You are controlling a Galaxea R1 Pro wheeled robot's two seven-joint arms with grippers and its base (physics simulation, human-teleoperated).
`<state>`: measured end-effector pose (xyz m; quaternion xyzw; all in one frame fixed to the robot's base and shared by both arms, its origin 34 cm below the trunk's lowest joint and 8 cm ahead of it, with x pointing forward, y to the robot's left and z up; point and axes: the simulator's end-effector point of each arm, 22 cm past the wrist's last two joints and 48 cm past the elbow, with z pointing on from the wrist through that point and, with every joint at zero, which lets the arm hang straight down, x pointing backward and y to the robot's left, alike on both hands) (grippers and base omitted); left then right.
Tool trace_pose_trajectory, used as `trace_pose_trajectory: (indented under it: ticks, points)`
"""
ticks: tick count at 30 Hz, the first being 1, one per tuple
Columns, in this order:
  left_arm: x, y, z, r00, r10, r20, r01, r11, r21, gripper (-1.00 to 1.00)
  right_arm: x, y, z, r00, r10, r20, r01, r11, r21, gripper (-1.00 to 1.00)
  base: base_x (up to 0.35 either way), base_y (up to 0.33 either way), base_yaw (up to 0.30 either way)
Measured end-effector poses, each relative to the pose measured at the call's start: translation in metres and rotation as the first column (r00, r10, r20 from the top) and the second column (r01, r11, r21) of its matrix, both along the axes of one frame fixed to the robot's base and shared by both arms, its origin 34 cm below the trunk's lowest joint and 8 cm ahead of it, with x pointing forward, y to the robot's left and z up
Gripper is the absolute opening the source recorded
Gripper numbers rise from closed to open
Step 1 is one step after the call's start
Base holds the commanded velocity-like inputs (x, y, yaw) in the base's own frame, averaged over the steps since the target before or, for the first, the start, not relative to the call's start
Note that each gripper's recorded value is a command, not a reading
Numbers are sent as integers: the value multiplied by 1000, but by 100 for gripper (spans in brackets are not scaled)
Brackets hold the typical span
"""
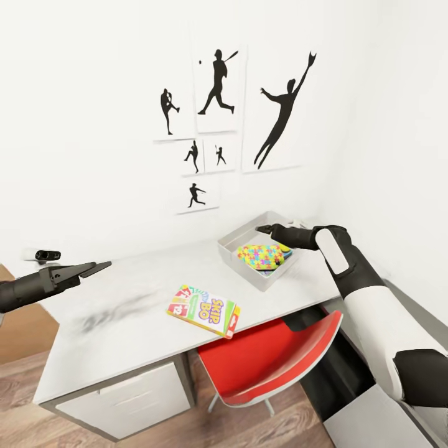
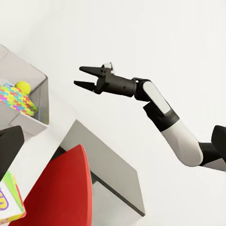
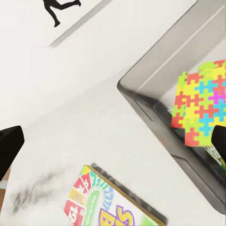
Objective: Put all the toys in the child's room - the three board games (two on the bed and one on the table), the two jigsaw puzzles on the table, and the tennis ball on the table - inside the toy box on the table in the child's room.
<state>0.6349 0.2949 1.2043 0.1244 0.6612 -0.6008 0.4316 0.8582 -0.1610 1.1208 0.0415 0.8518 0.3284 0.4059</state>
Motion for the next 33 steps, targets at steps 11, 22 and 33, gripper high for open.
trace_pose_trajectory:
  ticks: [11, 22, 33]
  points:
    - [-4, 0, 9, 1000, 0, 19, 0, 1000, 1, 100, -7, 44, -7, 998, -35, -51, 31, 996, -87, 100, -2, 2, 103]
    - [-7, 1, 18, 999, 2, 37, -2, 1000, 3, 100, -31, 116, -13, 998, -4, -67, -14, 967, -256, 100, -12, 0, 98]
    - [-11, 1, 28, 999, 2, 54, -3, 1000, 4, 100, -33, 120, -4, 997, -62, -45, 45, 950, -309, 100, -60, 0, 89]
